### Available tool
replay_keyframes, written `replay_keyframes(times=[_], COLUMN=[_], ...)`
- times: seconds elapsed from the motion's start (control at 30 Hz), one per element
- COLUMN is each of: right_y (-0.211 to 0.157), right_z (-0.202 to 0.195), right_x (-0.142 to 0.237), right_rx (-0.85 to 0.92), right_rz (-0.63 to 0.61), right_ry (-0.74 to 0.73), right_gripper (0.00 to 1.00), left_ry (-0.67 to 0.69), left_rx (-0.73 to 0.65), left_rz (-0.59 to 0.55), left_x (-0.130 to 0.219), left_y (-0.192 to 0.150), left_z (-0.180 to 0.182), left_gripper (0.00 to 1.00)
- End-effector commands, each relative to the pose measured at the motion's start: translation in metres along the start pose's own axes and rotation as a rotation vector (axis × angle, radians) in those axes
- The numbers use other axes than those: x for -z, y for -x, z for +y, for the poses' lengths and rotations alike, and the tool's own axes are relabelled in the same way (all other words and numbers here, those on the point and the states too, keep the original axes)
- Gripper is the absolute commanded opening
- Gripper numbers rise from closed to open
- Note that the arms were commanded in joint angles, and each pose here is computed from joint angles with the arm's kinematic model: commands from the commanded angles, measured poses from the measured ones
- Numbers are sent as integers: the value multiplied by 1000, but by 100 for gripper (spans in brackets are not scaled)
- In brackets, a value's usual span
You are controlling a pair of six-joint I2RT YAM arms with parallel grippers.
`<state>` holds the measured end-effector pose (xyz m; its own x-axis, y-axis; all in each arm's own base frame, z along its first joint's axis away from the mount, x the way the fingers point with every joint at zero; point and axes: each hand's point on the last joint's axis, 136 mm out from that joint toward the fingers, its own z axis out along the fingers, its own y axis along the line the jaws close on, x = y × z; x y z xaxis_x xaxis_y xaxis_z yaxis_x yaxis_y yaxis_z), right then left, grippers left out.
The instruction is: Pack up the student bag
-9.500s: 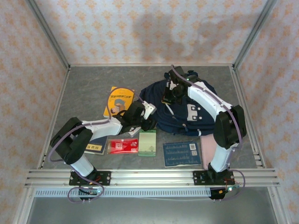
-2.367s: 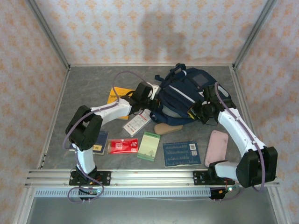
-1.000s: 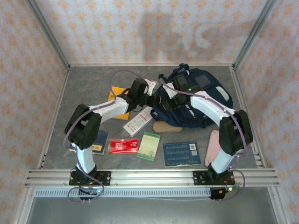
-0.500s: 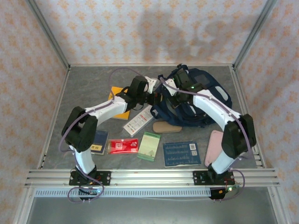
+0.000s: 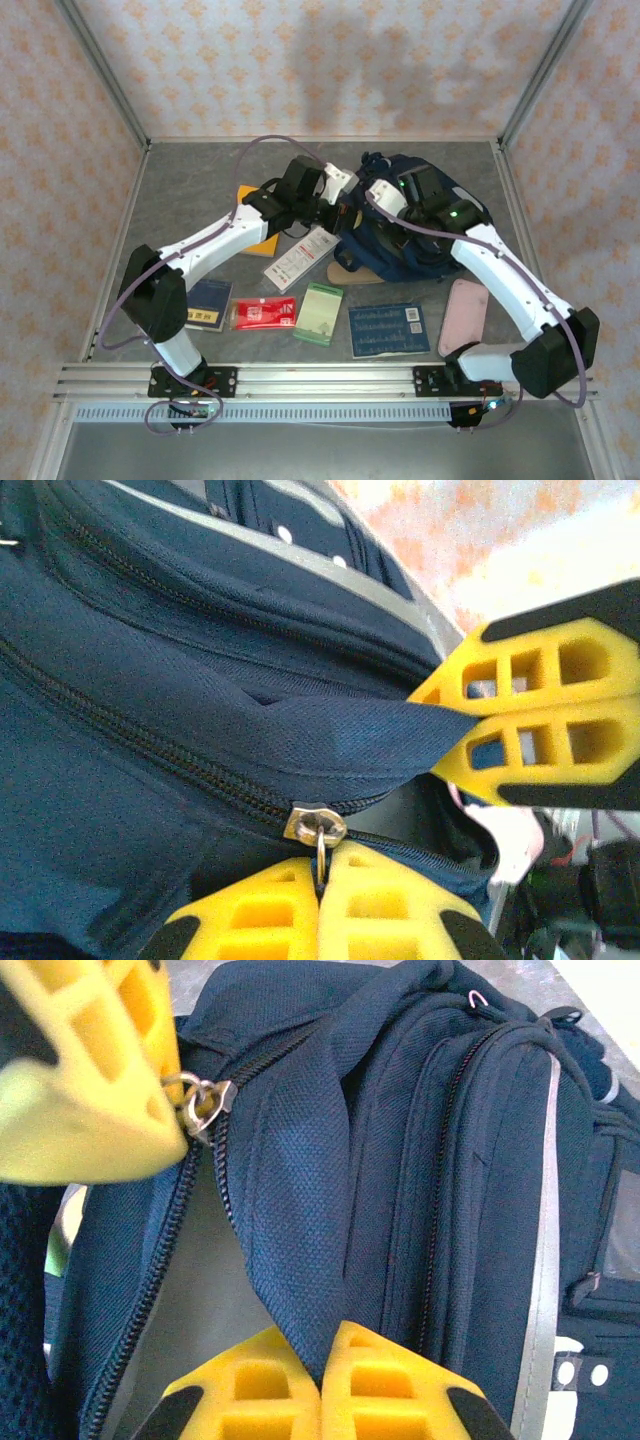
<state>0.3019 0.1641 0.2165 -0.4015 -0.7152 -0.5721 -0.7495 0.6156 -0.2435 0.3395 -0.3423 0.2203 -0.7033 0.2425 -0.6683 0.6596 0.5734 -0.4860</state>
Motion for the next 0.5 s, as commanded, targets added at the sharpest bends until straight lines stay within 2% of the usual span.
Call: replay_keyframes(times=[0.0,0.27,0.47], right_y=[-13,-26,-34], right_z=[7,27,39], right_x=[17,17,21], right_rx=[94,190,256], right_rz=[9,35,49], right_ry=[5,93,125], right_gripper=[0,0,0], left_ry=[41,38,66], left_rx=[-68,-121,-132], left_rz=[49,93,70], left_x=[25,26,30], left_y=[-8,-15,-2], left_z=[6,32,64], left_gripper=[0,0,0])
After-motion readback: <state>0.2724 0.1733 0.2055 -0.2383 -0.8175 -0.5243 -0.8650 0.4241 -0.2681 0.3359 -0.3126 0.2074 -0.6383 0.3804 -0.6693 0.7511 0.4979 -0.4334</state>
